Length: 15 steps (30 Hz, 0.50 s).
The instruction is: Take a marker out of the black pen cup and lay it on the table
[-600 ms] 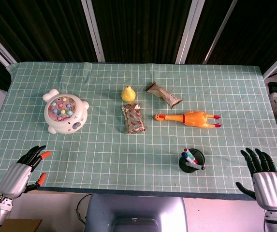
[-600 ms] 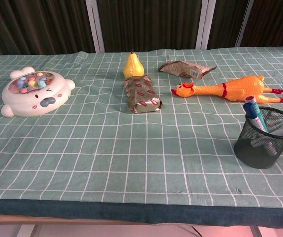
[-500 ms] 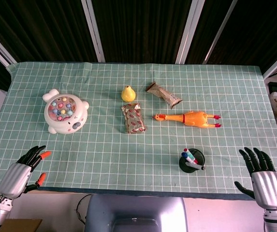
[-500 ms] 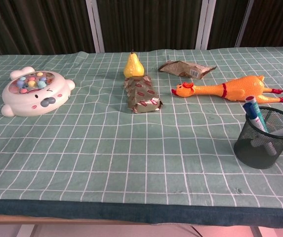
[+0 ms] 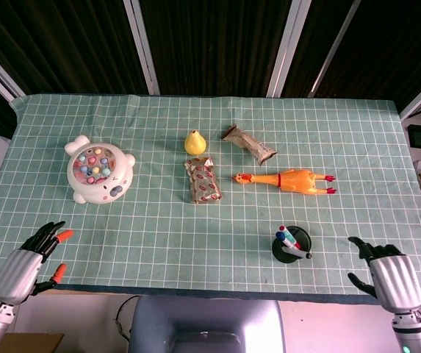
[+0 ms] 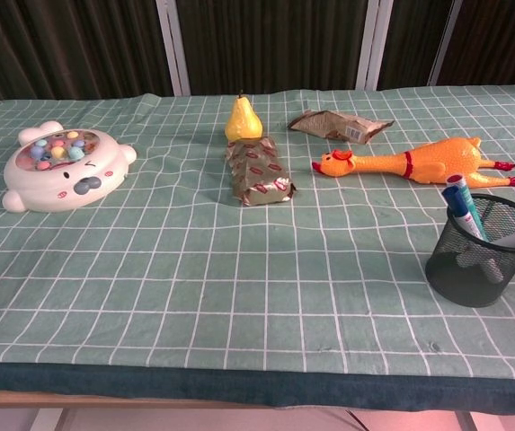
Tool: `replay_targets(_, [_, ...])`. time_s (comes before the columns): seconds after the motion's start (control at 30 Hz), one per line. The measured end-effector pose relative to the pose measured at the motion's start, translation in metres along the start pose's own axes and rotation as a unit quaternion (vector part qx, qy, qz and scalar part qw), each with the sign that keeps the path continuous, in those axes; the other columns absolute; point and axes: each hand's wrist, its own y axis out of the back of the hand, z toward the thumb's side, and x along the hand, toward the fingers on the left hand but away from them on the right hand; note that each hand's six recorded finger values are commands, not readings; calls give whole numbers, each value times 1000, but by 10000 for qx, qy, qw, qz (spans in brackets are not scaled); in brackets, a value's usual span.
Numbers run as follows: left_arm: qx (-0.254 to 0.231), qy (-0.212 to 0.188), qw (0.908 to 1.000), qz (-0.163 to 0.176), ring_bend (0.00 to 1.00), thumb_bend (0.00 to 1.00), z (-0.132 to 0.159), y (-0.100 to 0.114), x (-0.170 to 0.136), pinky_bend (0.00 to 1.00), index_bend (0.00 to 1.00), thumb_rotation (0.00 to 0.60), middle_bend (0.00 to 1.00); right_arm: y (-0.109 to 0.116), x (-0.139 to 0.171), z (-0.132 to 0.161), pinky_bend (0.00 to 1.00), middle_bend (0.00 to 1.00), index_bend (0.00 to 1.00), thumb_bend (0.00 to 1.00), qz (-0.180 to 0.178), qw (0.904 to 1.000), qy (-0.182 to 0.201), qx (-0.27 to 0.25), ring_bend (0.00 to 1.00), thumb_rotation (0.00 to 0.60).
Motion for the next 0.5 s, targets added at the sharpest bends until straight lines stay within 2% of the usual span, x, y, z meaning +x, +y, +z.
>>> replay_targets(0.07, [2,-13,10000,-5,1,448,0,0,-1,218,184,600,50,-3,-4,3,971,963,566,153,76,9999,86,61,999,600])
replay_targets(0.13, [13,-14,10000,-38,0,448,1,-1,-1,218,184,600,50,-6,-10,6,996,993,580,167,152,9996,190,139,1000,600])
replay_targets(0.33, [23,-15,10000,-50,0,450,1,-2,0,217,184,600,51,-14,-34,17,1000,1000,598,298,257,9982,503,184,1000,600])
replay_targets(0.5, [19,7,10000,-60,1,449,0,-2,1,217,184,600,51,-24,-48,27,1000,1000,598,341,395,9967,701,119,1000,600])
